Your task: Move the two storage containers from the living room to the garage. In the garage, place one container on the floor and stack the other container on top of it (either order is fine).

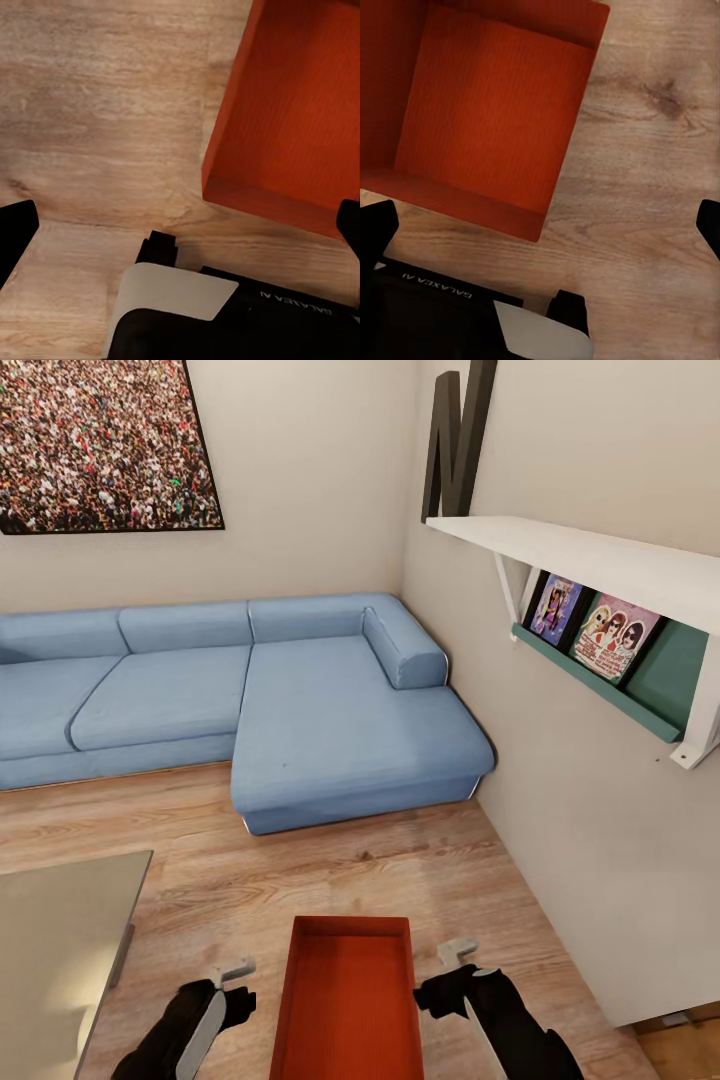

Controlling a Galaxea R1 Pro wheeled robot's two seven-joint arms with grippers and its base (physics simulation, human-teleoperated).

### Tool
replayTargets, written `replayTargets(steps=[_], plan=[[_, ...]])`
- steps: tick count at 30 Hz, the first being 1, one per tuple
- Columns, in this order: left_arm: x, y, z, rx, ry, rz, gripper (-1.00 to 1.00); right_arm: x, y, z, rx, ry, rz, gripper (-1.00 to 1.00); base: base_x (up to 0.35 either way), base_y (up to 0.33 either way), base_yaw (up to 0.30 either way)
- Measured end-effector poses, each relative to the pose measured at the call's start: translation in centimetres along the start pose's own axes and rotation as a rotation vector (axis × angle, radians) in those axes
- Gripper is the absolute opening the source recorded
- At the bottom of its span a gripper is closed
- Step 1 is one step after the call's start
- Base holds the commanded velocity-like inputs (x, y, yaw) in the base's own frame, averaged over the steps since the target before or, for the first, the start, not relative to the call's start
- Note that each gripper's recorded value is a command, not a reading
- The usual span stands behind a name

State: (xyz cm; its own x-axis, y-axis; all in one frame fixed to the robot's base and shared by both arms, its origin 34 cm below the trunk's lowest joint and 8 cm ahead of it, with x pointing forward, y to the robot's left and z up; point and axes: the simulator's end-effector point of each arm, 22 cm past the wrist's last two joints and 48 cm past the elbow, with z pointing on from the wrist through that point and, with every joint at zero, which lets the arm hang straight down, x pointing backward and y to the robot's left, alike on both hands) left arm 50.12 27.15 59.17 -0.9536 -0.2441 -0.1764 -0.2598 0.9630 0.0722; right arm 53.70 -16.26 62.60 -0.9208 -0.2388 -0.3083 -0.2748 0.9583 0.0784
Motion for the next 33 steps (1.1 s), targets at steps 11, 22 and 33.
replayTargets(steps=[11,22,33], plan=[[-2.5,-4.5,-1.4,-0.047,-0.086,0.206,1.00,0.9,1.0,0.9,-0.018,0.030,0.009,1.00,0.000,0.000,0.000],[-6.4,-4.2,-2.2,-0.173,-0.165,0.309,1.00,2.0,2.0,2.9,-0.083,0.030,0.110,1.00,0.000,0.000,0.000],[-5.8,-5.7,-0.8,-0.171,-0.170,0.319,1.00,4.6,1.0,5.3,-0.071,0.057,0.115,1.00,0.000,0.000,0.000]])
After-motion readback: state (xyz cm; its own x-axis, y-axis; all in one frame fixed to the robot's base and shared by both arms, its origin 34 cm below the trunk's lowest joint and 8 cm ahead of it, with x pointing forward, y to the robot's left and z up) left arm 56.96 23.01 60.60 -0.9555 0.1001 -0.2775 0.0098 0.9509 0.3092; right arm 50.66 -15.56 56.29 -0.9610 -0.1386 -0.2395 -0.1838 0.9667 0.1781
